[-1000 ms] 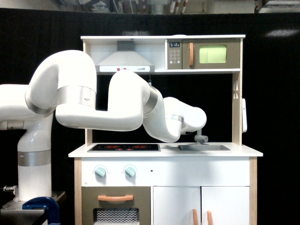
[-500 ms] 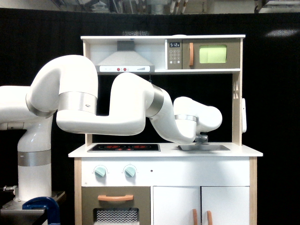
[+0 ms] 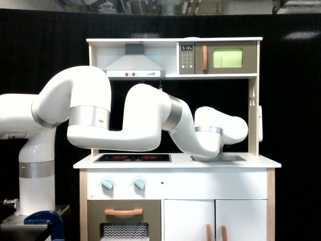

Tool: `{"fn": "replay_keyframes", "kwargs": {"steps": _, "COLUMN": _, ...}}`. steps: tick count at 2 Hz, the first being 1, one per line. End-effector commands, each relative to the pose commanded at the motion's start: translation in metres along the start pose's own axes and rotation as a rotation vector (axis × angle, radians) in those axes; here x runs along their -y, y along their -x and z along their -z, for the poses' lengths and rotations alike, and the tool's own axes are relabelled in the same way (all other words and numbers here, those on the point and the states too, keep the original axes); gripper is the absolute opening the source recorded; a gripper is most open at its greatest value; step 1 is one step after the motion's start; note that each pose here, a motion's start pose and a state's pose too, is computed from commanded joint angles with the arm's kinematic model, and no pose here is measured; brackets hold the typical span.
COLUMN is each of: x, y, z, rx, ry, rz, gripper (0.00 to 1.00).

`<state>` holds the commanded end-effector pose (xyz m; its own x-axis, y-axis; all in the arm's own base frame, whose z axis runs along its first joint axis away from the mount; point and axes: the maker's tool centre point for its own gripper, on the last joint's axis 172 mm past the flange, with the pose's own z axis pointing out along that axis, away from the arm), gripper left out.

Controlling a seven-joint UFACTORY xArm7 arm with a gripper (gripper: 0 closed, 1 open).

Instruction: Turn on the faucet

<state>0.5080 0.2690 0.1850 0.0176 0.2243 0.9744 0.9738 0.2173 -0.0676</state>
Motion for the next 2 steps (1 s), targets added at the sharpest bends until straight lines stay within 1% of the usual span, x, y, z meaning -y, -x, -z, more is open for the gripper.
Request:
{"fn": "replay_keyframes", "kwargs": {"steps": 1, "x": 0.009, "y": -0.004, "z": 0.005, "rx": 0.0, "ry": 0.0, "rz": 0.0, "gripper": 1.0}}
{"fn": "replay_keyframes", "kwargs": {"steps": 2, "x": 0.066, "y": -0.027, "z": 0.049, "rx": 0.0, "ry": 0.0, "rz": 0.0, "gripper": 1.0}}
